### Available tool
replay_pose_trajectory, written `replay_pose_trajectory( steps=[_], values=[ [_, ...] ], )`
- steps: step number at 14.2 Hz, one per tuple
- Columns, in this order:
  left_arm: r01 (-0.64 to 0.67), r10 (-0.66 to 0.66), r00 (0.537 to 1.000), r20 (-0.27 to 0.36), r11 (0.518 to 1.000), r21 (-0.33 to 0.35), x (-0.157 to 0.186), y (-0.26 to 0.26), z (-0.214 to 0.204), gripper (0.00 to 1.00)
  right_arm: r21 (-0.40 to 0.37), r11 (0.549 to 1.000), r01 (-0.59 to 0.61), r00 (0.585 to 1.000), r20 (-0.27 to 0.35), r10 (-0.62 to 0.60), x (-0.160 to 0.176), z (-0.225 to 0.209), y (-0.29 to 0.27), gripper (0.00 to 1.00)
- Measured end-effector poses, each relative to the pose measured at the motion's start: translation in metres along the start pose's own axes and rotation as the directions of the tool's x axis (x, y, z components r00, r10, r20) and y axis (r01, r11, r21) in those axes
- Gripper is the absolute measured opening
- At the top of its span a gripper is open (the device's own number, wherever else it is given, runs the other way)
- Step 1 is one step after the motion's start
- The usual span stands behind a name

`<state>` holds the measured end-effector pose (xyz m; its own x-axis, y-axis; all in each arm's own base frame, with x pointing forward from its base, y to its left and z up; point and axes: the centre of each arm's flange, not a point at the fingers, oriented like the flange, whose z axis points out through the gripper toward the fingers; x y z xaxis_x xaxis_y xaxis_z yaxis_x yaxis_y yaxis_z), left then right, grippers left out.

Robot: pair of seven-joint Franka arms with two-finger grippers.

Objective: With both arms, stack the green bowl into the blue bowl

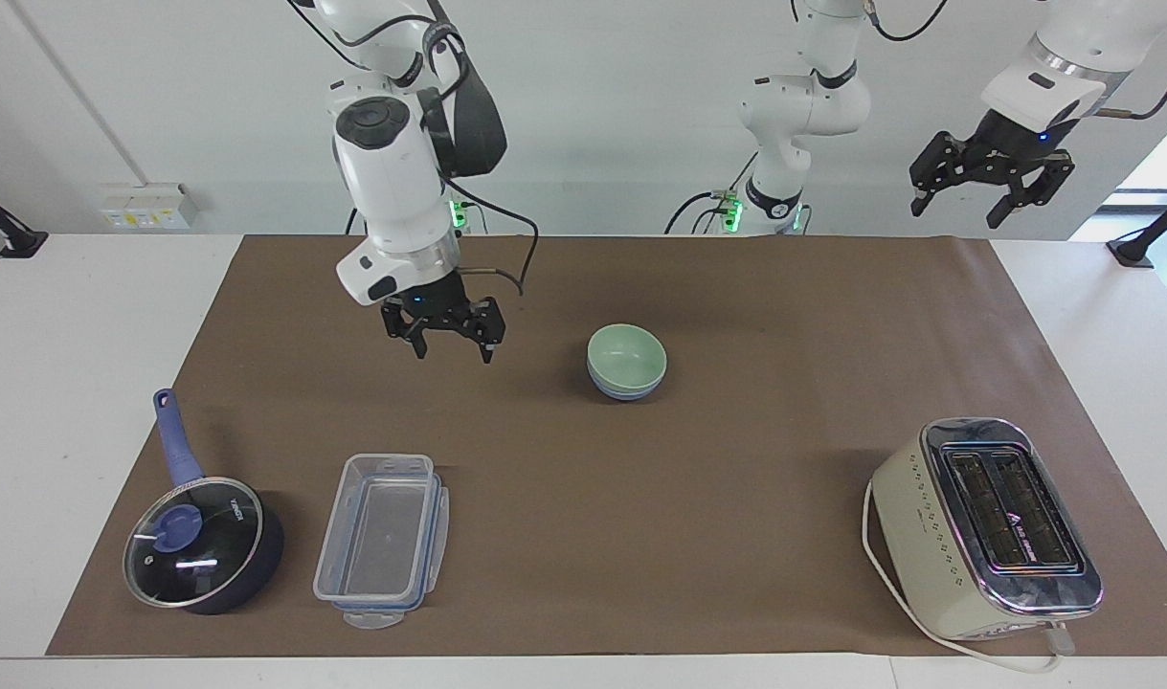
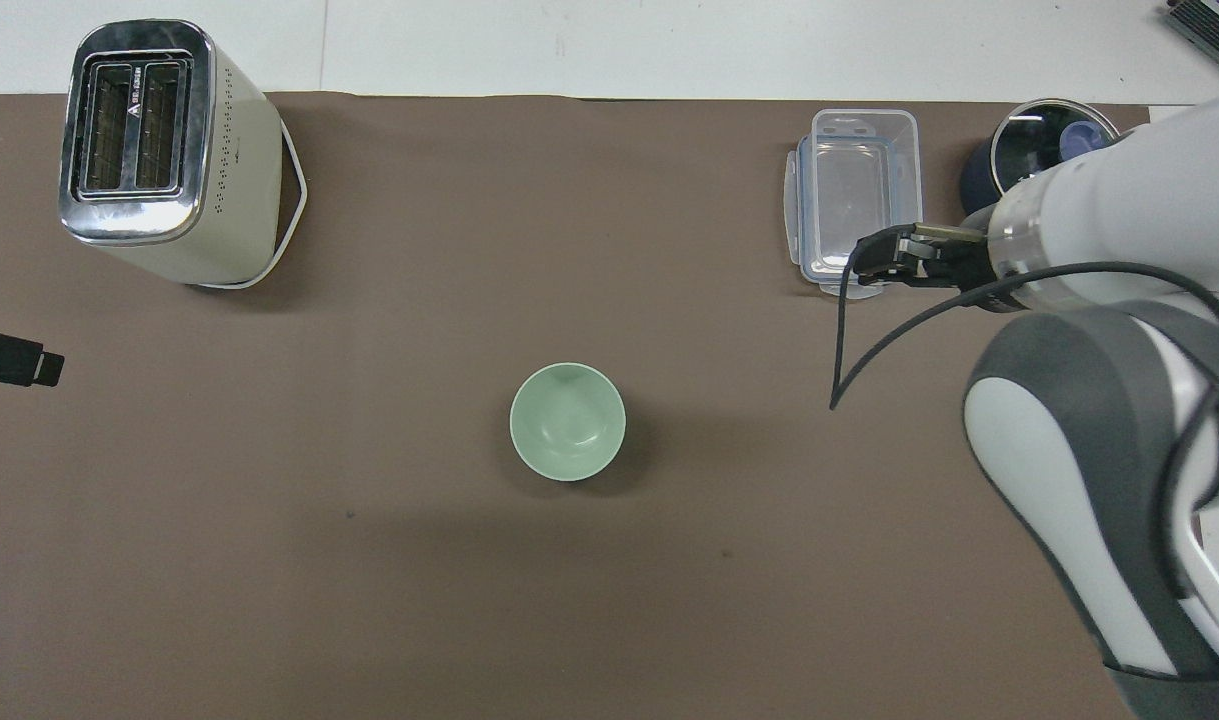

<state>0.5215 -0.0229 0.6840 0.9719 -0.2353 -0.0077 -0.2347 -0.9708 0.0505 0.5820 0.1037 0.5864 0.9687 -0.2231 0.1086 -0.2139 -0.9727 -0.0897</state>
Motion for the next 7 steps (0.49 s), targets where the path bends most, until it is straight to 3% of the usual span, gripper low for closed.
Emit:
replay_pose_trajectory(
  steps=[7],
  values=[
    [0.002, -0.002, 1.0, 0.0, 1.0, 0.0, 0.0, -0.001, 0.0, 1.0, -0.012, 1.0, -0.027, 1.0, 0.01, 0.027, -0.023, -0.077, 0.059, 1.0]
  ],
)
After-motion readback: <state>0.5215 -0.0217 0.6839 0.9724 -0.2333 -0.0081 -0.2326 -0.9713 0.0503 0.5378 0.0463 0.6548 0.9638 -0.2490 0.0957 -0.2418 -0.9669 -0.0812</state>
